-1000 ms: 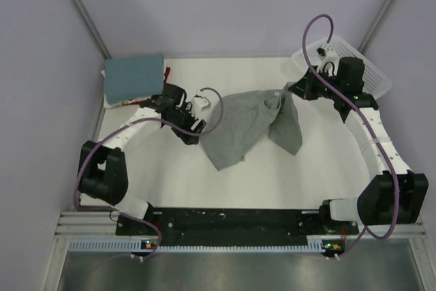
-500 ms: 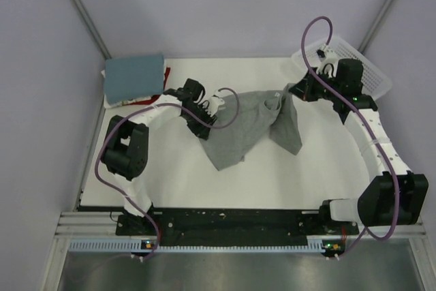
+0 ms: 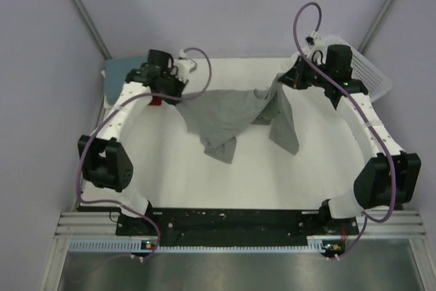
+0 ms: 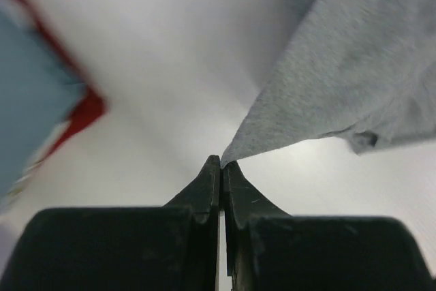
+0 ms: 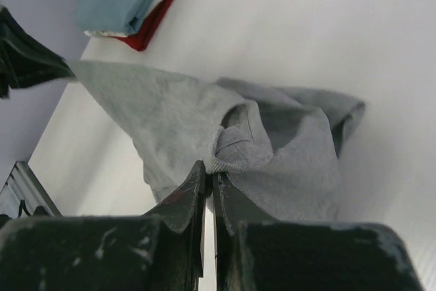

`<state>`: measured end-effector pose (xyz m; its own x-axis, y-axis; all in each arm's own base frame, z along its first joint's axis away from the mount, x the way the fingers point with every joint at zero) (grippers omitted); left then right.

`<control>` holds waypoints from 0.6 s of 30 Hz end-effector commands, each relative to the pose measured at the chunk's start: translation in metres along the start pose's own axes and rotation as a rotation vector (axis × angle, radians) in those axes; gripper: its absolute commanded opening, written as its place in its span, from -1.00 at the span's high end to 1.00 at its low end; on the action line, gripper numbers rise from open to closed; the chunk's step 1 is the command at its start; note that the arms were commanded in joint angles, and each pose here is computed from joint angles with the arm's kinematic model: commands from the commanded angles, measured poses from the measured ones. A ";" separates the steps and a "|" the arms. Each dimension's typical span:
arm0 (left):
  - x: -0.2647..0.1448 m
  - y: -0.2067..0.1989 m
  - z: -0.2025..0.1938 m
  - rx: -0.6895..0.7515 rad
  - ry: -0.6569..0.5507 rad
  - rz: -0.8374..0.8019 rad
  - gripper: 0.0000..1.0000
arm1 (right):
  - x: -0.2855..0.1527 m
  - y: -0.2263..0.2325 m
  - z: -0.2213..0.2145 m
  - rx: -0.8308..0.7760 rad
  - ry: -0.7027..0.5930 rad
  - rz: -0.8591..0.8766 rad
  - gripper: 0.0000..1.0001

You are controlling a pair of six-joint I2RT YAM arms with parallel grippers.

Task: Fold and stack the t-shirts
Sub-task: Flatten out the tshirt

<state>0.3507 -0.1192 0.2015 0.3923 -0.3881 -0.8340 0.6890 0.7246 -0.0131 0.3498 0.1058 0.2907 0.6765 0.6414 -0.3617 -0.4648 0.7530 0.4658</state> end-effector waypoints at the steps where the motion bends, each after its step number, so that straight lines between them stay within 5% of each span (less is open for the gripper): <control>1: -0.156 0.068 0.035 -0.168 -0.329 0.456 1.00 | 0.027 0.069 0.071 -0.175 -0.130 0.192 1.00; 6: -0.280 0.075 0.038 -0.139 -0.581 0.878 1.00 | 0.051 0.125 0.140 -0.232 -0.240 0.353 1.00; 11: -0.383 0.054 0.043 -0.162 -0.755 1.102 1.00 | 0.048 0.172 0.184 -0.244 -0.347 0.543 1.00; 14: -0.428 0.034 0.053 -0.125 -0.874 1.121 1.00 | 0.042 0.184 0.191 -0.268 -0.399 0.621 1.00; 18: -0.424 0.005 0.074 -0.038 -0.982 0.849 1.00 | 0.052 0.159 0.181 -0.277 -0.374 0.523 1.00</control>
<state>0.2289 0.0314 0.5990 0.9676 0.1518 0.2016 -0.2105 0.9263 0.3124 0.4142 0.2393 0.4905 0.4439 0.8811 0.1631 -0.8750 0.3870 0.2909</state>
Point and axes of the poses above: each gripper's point midway between its finger pads, its own x axis out along the fingers, its own y axis along the line the jaws close on, z = x × y, the point moved 6 cm from there along -x, back along the fingers, and after that the axes turned 1 degree about -x, right-handed, at the moved point
